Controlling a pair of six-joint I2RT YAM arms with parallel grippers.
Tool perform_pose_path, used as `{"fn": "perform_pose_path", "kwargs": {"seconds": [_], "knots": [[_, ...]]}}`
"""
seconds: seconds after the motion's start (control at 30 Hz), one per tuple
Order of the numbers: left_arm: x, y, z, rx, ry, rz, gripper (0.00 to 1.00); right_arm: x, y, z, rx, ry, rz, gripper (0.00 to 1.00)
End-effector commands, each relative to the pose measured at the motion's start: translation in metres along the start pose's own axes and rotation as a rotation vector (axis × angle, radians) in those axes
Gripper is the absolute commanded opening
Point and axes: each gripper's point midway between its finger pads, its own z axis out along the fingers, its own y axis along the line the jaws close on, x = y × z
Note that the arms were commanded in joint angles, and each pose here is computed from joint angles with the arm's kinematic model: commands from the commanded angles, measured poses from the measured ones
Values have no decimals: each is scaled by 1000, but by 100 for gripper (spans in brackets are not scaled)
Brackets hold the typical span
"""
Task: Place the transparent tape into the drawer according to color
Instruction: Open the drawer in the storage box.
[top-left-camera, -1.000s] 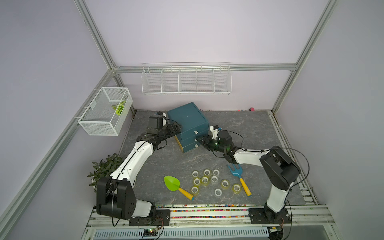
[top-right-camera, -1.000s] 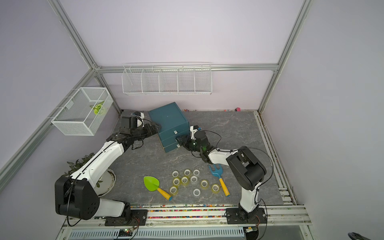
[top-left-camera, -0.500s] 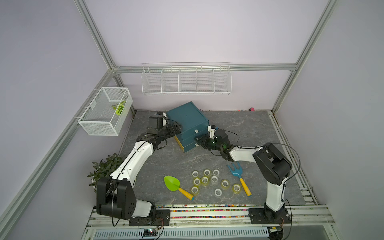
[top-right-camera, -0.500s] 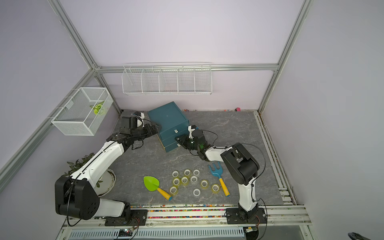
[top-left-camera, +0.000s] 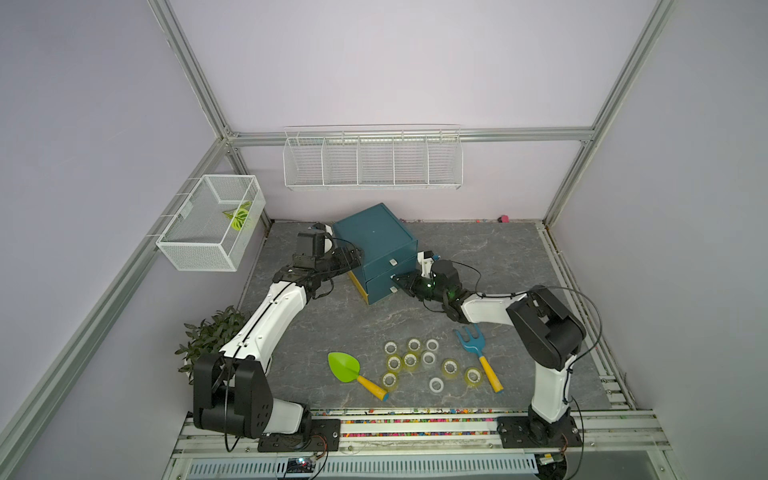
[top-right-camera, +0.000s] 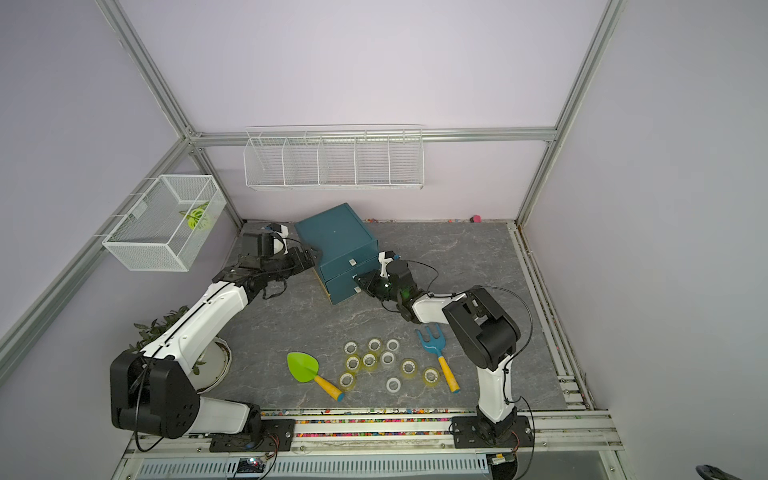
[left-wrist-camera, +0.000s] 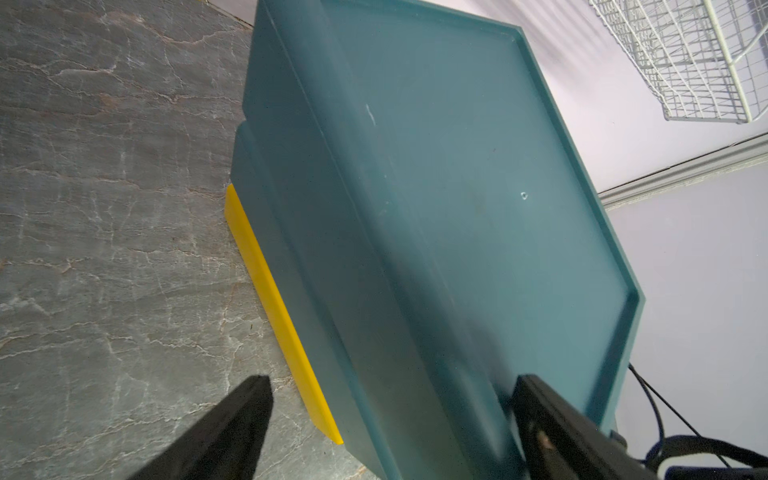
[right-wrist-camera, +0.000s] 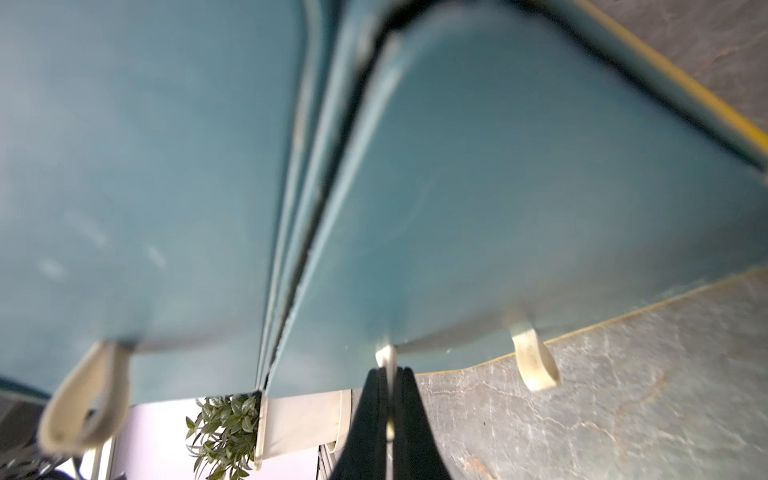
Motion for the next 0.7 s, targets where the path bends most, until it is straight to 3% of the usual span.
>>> {"fn": "perform_pose_path", "kwargs": {"seconds": [0.0,0.23,0.67], "knots": [[-2,4,6,5,5,-2,96,7,0,-20,0,-1,6,0],[-4,3,7,16,6,-10,96,29,-5,-53,17,10,18,0],[-6,2,4,24,0,-7,96,58,-28,-78,55,36,56,0]]}}
